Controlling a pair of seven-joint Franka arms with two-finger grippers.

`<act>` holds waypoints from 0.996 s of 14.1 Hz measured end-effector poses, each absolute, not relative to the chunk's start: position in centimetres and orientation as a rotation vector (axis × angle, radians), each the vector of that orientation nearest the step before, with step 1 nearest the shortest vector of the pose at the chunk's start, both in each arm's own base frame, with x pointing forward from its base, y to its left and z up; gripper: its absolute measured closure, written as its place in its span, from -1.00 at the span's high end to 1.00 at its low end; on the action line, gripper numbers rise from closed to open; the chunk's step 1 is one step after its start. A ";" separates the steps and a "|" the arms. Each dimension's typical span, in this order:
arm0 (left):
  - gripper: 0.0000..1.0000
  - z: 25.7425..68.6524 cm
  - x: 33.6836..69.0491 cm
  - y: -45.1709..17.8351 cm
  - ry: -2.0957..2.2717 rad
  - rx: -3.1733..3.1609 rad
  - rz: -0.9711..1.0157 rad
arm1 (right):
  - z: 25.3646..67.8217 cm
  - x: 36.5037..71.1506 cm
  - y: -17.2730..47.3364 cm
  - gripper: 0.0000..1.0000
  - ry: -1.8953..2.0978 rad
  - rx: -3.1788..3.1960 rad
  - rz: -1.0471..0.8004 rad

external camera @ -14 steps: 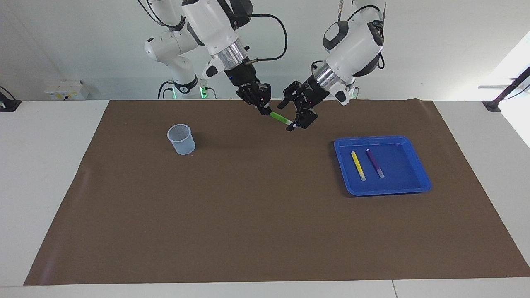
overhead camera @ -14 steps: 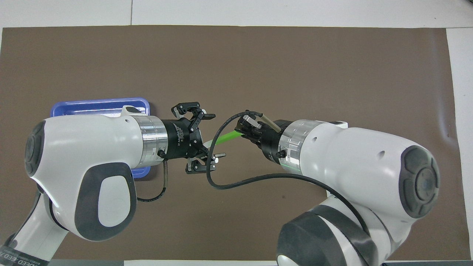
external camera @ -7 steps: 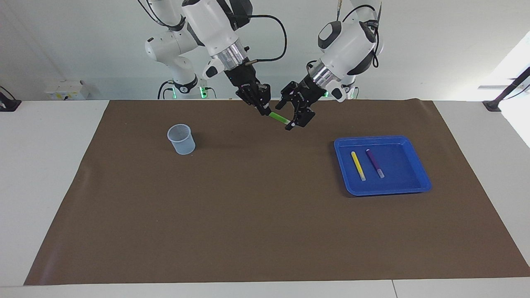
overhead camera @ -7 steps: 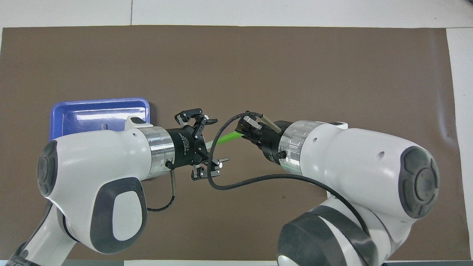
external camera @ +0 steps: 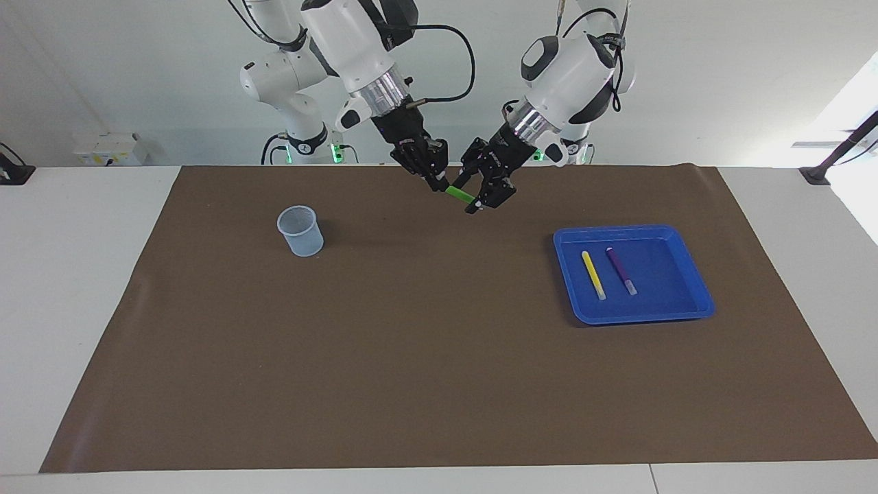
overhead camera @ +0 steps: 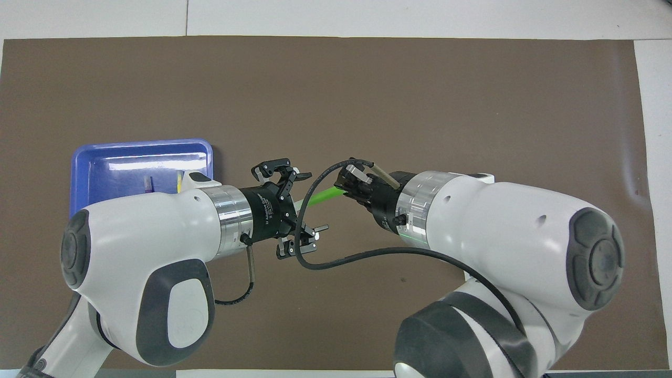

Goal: Right arm passes pens to left for tray arrangement
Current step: 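Close the left gripper on the green pen and open the right gripper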

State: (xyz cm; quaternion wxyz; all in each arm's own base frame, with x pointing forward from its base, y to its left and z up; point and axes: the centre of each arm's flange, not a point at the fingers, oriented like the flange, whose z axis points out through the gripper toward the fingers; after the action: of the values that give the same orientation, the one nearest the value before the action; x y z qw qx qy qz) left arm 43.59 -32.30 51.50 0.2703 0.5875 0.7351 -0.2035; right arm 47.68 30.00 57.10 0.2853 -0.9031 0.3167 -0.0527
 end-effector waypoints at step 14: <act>-0.66 51.9 44.5 -31.2 1.983 1.533 -0.514 | 57.2 47.8 29.8 -0.04 0.850 -2.406 -0.152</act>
State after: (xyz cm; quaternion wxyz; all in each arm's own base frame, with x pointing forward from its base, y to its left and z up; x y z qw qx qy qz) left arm 44.50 -31.24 51.88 0.2874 0.5741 0.7422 -0.1923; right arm 47.83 29.83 57.23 0.2885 -0.9012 0.3185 -0.0568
